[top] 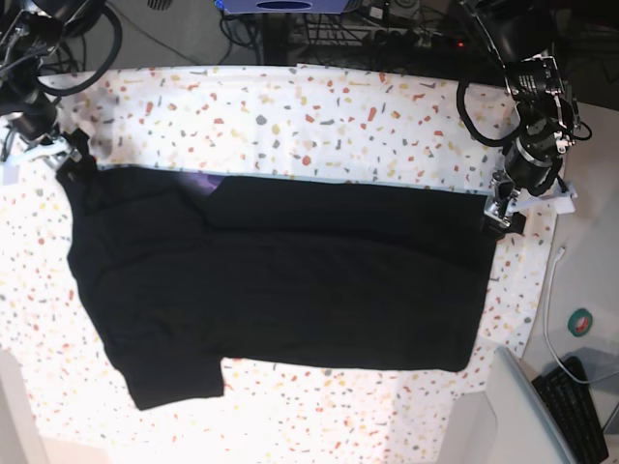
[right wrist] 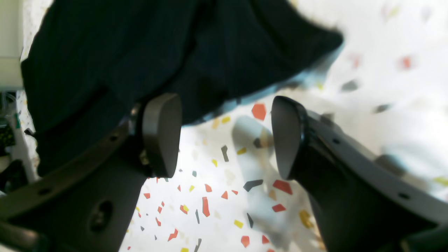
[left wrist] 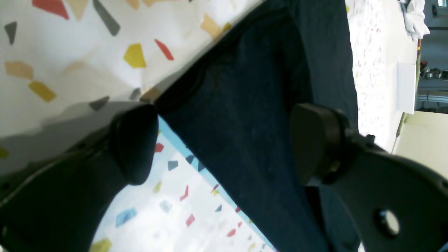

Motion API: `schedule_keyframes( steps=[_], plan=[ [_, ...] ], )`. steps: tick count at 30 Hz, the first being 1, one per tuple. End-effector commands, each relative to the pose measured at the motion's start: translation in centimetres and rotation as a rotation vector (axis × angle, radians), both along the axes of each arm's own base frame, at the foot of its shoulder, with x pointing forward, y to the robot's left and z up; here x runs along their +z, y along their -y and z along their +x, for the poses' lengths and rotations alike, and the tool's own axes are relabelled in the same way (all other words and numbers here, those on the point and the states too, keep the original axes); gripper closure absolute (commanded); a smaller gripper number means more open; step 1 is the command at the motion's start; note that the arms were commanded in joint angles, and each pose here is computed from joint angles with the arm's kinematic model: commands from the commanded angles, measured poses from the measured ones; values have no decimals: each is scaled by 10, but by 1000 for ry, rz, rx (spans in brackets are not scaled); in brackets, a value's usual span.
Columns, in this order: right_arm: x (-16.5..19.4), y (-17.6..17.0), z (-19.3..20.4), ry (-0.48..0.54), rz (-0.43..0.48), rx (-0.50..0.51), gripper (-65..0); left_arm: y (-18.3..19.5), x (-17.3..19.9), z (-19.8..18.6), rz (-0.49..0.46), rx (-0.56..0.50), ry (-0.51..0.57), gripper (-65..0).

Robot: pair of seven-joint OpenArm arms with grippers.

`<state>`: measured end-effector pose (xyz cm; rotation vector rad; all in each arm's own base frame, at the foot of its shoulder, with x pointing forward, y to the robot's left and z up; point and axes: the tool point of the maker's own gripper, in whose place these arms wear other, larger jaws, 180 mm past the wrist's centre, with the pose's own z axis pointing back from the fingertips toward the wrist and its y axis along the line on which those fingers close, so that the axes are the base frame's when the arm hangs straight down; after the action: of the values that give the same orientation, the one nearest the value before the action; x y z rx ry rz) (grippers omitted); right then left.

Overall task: Layout the t-shirt on the table in an organized manner, then fold the t-shirt properly
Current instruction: 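Release and regrasp the shirt's shoulder edge with both grippers, then pull the held edge taut with both grippers to smooth the shirt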

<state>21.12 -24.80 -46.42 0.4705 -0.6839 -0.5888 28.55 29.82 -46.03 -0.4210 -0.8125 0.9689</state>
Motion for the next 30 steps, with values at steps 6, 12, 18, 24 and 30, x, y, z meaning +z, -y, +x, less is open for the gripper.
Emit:
schedule_keyframes(
  steps=[6,12,18,24,30],
  plan=[
    [-5,11,17,52,42,-79,-383,9,-12,5,9,-13,-35,-561],
    [-19,35,29,44,73,-133,-383,13,-21,5,-9,-18,-55,-321],
    [-23,40,28,38,86,-146,-71,8,-26,4,-19,-6,-73,0],
    [-25,41,10,-4,67,-118,0,-8,-24,-11,27,-17,-96,0],
    [-5,50,-34,-86,-65,-1,0,-28,-8,-56,148,-44,-118,0]
  ],
)
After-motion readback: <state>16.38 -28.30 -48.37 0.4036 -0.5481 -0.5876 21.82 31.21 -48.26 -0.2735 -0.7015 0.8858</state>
